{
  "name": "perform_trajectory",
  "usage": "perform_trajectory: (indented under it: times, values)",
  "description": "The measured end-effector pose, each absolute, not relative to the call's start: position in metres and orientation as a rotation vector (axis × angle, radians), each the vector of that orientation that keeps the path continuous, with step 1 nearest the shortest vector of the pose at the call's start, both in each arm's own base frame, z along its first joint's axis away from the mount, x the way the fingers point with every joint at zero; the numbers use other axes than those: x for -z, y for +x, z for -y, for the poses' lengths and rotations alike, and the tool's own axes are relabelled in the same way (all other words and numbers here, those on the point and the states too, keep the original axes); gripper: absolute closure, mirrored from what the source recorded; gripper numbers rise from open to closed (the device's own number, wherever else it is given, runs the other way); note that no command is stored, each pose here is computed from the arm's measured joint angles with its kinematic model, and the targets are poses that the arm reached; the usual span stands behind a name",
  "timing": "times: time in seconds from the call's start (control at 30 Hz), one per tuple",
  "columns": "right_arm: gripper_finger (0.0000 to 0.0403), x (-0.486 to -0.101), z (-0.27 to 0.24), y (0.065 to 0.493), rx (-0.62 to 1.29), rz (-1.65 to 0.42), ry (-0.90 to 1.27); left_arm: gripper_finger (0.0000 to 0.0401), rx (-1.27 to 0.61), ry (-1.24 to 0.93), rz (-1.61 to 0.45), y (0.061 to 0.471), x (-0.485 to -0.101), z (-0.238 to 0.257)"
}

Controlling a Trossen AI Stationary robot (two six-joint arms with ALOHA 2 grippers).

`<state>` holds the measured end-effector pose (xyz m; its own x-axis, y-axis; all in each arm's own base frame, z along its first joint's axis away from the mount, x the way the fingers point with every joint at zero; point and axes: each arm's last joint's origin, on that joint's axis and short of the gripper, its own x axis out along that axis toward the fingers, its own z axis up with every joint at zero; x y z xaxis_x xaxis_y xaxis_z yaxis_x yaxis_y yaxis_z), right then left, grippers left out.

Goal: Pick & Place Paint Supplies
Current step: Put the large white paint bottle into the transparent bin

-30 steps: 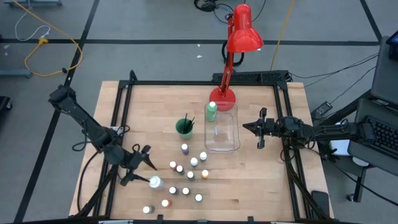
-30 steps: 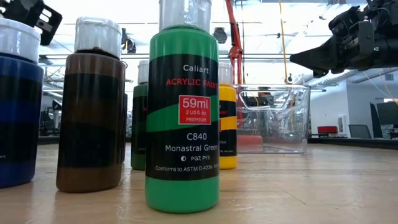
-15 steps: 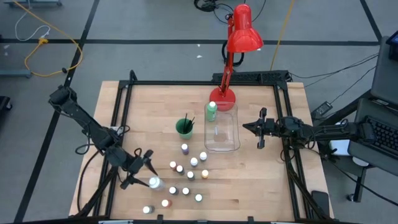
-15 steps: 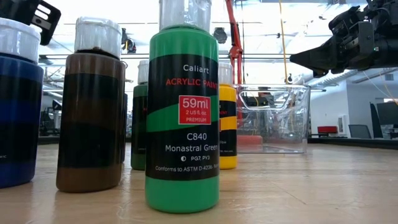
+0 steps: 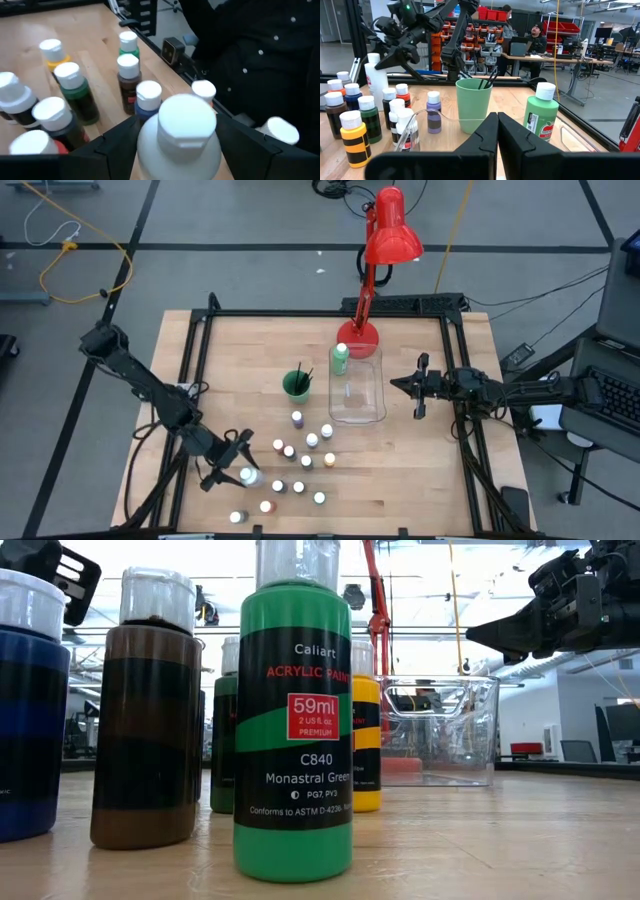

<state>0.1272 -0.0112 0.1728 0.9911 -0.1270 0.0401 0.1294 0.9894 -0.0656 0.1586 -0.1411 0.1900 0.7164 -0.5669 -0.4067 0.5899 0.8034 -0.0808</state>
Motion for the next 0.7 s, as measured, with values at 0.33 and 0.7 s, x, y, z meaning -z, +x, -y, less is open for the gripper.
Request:
perform_trajectory:
  times: [0.33, 0.7]
  values:
    - [0.0399, -0.173, 0.011, 0.127, 0.129, 0.036, -0.068, 0.0144, 0.732, 0.089, -0.328, 0.156, -0.202, 0.141]
    - [0.0399, -0.173, 0.011, 0.127, 0.129, 0.036, -0.068, 0.0144, 0.670, 0.066, -0.349, 0.156, -0.201, 0.139]
